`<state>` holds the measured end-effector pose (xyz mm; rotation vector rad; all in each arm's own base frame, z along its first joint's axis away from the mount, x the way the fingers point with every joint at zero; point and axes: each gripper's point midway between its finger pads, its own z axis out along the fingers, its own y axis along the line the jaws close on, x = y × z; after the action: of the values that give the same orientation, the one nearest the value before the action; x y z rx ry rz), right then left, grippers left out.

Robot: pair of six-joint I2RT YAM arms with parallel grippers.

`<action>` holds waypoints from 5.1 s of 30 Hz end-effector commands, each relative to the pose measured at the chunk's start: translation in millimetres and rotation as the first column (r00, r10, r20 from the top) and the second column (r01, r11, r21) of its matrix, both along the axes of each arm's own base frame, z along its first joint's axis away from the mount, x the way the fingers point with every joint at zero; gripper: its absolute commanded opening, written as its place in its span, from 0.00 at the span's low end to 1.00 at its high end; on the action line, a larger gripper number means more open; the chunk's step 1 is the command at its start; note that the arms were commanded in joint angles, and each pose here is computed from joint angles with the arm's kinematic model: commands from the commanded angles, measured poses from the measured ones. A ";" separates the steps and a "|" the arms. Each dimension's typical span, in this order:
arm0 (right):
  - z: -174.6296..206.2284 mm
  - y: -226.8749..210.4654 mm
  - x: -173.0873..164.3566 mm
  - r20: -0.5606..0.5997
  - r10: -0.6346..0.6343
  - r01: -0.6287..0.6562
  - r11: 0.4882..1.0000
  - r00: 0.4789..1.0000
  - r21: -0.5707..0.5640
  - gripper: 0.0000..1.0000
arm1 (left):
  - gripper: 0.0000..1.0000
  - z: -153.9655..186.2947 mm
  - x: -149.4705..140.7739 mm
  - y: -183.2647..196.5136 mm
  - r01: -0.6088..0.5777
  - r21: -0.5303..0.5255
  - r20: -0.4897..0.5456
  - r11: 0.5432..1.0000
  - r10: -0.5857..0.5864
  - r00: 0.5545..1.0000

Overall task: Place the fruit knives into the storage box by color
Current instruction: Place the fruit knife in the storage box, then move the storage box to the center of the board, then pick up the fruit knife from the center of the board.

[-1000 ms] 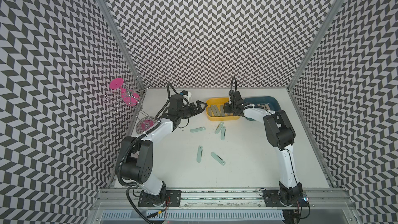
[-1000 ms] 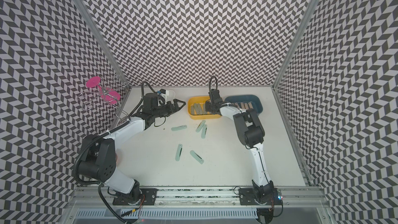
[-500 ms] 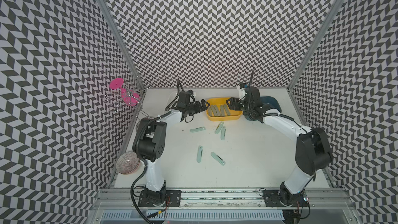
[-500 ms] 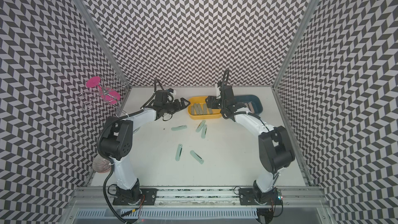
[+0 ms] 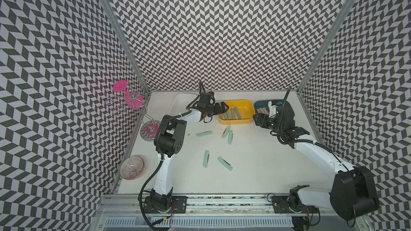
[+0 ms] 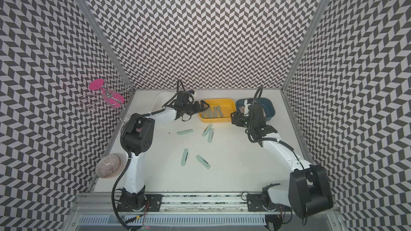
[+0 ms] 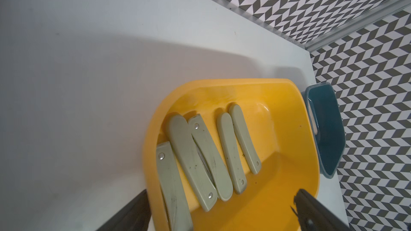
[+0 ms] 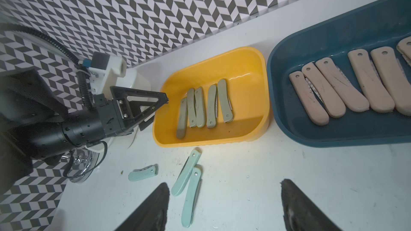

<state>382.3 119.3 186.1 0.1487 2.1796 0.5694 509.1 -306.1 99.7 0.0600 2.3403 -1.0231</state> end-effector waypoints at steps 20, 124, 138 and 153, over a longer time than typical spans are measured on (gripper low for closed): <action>-2.5 -11.8 -2.7 -0.013 0.042 -0.041 0.997 0.999 0.067 0.77 | 1.00 95.9 11.5 -12.4 0.041 -0.055 0.171 0.998 -0.031 0.985; -124.6 155.6 -45.8 -0.266 0.263 -0.318 0.928 0.927 -0.192 0.69 | 1.00 38.9 -70.0 167.8 -0.271 0.007 -0.028 0.962 0.271 0.962; -171.5 157.7 -44.9 -0.353 0.242 -0.380 0.833 0.904 -0.402 0.47 | 1.00 90.8 -92.2 173.3 -0.262 -0.073 0.058 0.962 0.267 0.962; -175.0 150.1 -52.3 -0.364 0.228 -0.373 0.837 0.903 -0.401 0.43 | 1.00 89.5 -95.7 169.6 -0.240 -0.105 0.050 0.965 0.246 0.968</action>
<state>331.7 272.0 23.9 -0.4121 2.5563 0.2217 412.9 -136.1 180.1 -0.2410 2.2090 -0.9750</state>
